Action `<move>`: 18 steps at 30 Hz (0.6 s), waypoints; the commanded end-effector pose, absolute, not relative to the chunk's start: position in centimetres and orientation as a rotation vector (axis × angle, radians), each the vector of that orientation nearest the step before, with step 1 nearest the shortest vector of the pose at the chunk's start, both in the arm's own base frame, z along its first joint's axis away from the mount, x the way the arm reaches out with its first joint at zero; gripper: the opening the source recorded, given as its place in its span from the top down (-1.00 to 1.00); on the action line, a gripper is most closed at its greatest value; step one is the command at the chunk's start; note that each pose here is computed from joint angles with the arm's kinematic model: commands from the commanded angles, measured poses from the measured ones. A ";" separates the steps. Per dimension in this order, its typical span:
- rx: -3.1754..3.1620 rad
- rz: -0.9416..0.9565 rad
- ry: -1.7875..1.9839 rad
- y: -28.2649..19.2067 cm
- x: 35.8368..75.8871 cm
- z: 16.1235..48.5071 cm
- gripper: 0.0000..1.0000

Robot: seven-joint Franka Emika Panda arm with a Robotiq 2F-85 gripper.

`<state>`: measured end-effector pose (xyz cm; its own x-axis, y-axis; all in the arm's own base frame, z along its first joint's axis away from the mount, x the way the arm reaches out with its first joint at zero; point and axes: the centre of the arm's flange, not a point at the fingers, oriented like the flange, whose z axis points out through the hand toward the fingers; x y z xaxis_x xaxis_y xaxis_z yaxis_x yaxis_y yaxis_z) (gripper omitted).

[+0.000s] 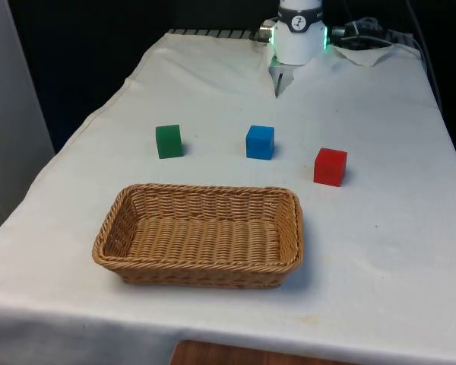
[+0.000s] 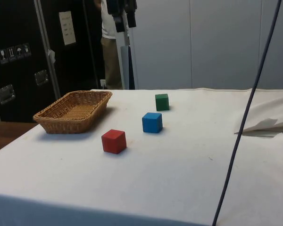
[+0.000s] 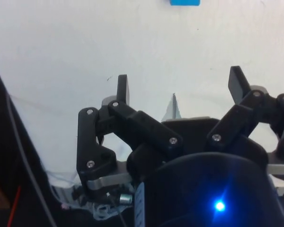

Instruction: Pick up the blue cube and place it into the basket.

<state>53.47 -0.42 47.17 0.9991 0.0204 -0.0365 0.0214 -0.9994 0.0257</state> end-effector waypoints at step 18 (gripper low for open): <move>3.076 0.065 0.007 -0.5 51.3 45.3 -1.00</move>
